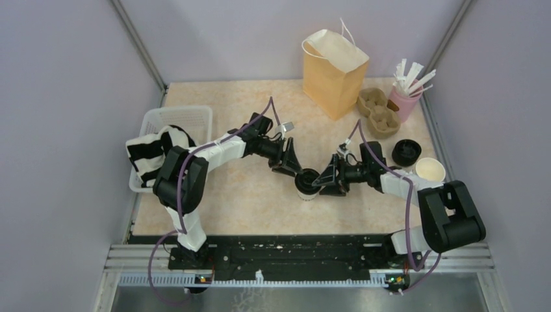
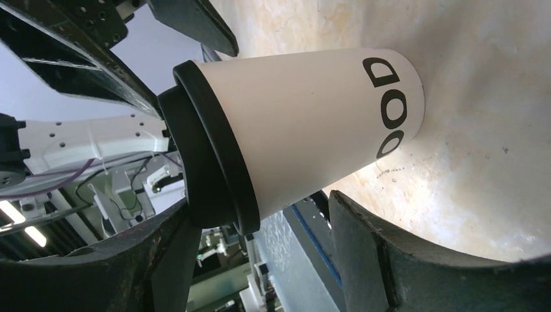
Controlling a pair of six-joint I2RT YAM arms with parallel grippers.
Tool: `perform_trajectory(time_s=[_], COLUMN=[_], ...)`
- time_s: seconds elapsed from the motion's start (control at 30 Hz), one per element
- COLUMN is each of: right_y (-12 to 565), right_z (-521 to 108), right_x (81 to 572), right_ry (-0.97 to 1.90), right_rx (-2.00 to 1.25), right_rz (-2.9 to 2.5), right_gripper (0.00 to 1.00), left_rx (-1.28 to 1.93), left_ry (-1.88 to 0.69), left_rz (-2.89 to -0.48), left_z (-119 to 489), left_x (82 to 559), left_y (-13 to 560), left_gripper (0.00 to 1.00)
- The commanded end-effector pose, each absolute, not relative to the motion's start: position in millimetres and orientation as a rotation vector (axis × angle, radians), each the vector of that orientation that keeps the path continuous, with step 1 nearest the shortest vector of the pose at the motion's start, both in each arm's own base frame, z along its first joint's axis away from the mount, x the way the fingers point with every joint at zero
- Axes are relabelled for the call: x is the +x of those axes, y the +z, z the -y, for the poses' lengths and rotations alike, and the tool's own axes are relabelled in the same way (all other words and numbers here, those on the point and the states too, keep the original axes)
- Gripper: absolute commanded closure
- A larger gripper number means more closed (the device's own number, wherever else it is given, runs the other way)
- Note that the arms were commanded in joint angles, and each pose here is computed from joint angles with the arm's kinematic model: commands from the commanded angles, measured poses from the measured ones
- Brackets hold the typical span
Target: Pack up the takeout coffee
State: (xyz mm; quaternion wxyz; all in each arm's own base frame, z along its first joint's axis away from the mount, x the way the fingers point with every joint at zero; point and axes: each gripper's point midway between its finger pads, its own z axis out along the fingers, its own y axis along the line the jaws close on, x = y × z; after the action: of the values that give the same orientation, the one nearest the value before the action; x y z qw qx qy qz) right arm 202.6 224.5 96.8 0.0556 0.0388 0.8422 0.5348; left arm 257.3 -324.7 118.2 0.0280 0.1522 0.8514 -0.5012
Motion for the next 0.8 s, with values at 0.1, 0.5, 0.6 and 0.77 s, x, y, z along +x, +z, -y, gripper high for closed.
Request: perform_trajectory(time_s=[0.1, 0.5, 0.6, 0.77], right_y=[49.6, 18.4, 13.8, 22.9], right_z=[-203.7, -193.4, -191.6, -192.7], right_x=[202.1, 196.1, 192.1, 195.3], right_ry=[1.462, 1.360, 1.346, 1.355], right_rx=[0.239, 0.312, 0.319, 0.303], right_rz=[-2.626, -2.692, -2.705, -2.692], right_gripper=[0.32, 0.32, 0.32, 0.31], left_rx=[0.384, 0.271, 0.265, 0.319], left_ry=[-1.286, -1.134, -1.079, -1.092], left_rz=[-2.826, -2.951, -2.984, -2.936], left_z=[281.4, 250.4, 241.4, 245.2], left_x=[226.7, 193.7, 186.1, 193.4], left_y=[36.4, -20.8, -30.9, -20.4], left_gripper=[0.42, 0.48, 0.48, 0.46])
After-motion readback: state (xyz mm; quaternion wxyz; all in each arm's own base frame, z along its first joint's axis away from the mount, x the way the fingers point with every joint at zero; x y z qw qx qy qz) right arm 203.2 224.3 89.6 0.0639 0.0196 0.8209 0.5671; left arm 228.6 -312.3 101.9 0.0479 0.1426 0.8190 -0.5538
